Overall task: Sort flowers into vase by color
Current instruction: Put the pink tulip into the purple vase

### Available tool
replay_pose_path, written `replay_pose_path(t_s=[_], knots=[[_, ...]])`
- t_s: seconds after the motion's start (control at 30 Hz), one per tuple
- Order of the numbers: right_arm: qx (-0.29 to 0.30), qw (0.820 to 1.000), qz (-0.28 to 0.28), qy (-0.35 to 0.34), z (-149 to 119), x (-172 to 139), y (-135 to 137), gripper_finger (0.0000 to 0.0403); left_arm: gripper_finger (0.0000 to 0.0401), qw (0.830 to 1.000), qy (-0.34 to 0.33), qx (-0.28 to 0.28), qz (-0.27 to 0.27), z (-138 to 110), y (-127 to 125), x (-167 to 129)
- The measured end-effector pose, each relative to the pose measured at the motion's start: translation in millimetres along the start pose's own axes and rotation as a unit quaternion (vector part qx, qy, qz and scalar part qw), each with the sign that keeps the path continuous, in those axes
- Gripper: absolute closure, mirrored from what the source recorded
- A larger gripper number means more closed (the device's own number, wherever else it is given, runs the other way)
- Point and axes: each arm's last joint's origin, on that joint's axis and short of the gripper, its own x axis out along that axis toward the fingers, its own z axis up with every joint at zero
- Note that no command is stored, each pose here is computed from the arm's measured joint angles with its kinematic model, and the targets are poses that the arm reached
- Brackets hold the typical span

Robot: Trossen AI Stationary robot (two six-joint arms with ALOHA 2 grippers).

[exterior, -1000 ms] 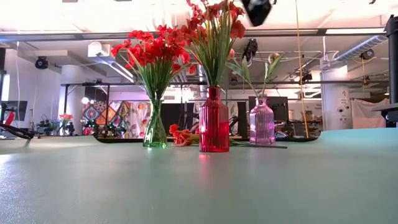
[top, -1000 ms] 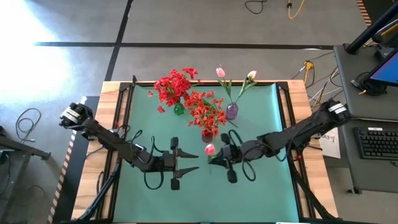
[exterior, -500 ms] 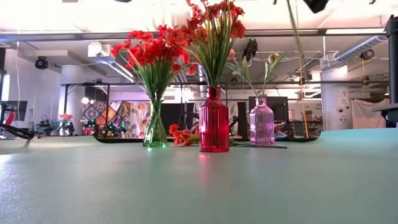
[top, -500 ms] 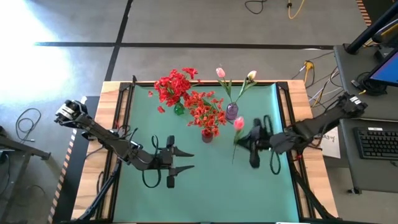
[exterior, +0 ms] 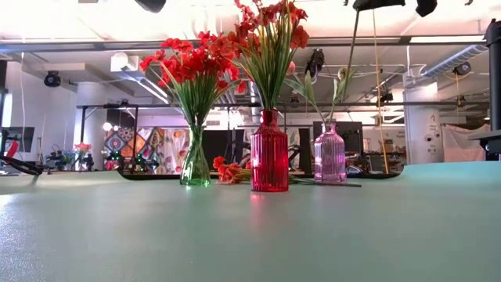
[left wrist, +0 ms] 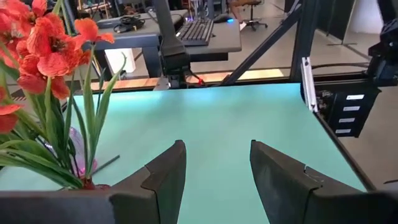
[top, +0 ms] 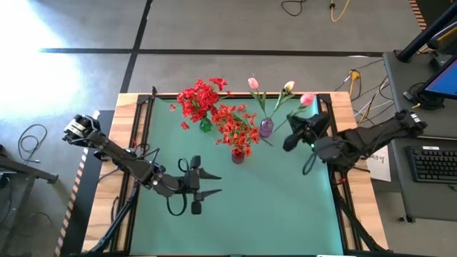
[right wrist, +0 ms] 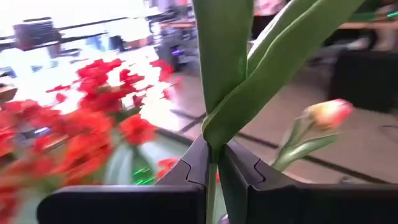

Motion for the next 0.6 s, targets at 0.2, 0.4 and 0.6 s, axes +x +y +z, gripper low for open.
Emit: replay_pose_path(t_s=[0.2, 0.4, 0.6], knots=[[0.004, 0.998, -0.057, -0.014, 2, 21, -3, 0.0385, 0.0236, 1.000, 0.007, 0.004, 0.003, -2, 1, 1], [0.004, 0.996, -0.085, -0.020, 4, 37, -3, 0.0383, 0.0236, 1.000, 0.009, 0.005, 0.013, -2, 2, 1], [-0.009, 0.994, -0.103, -0.021, 1, 50, 1, 0.0381, 0.0236, 1.000, 0.020, 0.012, 0.017, -5, 2, 0]])
